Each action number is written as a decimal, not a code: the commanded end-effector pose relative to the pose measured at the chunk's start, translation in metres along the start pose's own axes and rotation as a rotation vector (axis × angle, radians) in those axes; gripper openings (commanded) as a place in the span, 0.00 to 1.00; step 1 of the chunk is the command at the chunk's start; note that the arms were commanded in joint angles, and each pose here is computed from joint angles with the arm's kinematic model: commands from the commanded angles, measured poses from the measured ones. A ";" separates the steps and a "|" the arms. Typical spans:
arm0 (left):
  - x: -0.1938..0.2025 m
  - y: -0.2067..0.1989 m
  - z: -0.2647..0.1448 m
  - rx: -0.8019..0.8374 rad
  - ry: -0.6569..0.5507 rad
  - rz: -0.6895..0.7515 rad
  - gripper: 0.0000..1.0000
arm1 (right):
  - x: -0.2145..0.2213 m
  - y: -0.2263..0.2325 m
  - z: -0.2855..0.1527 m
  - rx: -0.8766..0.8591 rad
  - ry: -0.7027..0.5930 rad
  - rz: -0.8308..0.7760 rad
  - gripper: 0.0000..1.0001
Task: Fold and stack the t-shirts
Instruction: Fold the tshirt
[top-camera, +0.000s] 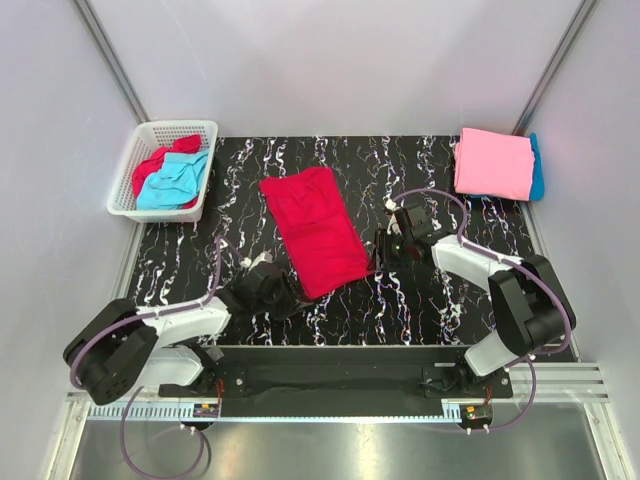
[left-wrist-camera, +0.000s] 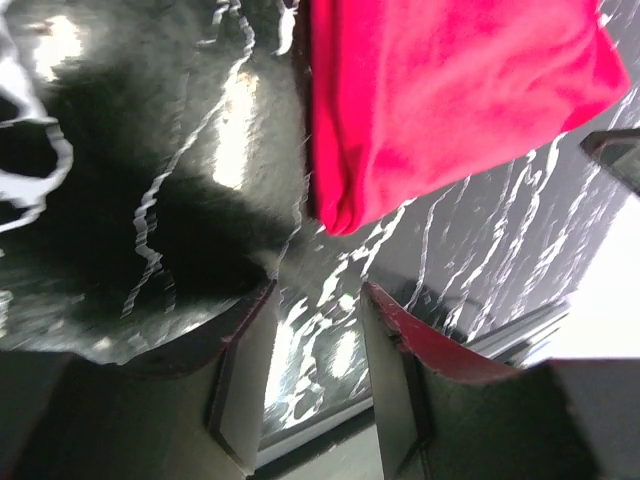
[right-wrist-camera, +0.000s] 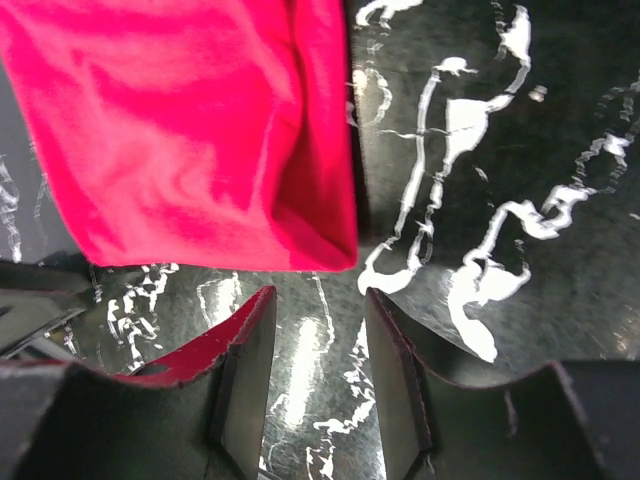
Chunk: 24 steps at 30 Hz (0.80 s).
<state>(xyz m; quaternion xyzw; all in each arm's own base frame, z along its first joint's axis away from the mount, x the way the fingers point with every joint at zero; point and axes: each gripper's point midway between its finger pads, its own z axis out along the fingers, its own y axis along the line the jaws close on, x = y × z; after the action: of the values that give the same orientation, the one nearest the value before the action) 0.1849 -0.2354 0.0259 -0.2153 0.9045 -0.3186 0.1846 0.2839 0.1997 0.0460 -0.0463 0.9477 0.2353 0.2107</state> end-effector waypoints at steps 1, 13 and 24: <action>-0.021 -0.022 0.011 0.065 -0.132 -0.049 0.45 | -0.021 0.022 0.002 -0.103 -0.082 -0.047 0.48; -0.025 -0.008 0.032 0.000 -0.173 -0.087 0.38 | -0.019 0.014 0.013 -0.083 -0.066 -0.047 0.47; -0.033 0.006 0.013 -0.087 -0.257 -0.064 0.06 | -0.016 0.008 0.019 -0.059 -0.053 -0.023 0.43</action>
<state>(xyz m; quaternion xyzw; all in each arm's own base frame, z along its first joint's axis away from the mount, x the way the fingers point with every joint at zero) 0.2119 -0.2346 0.0188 -0.2859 0.8797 -0.2870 0.2491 0.2963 0.2121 0.0383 -0.0550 0.9381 0.2590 0.2232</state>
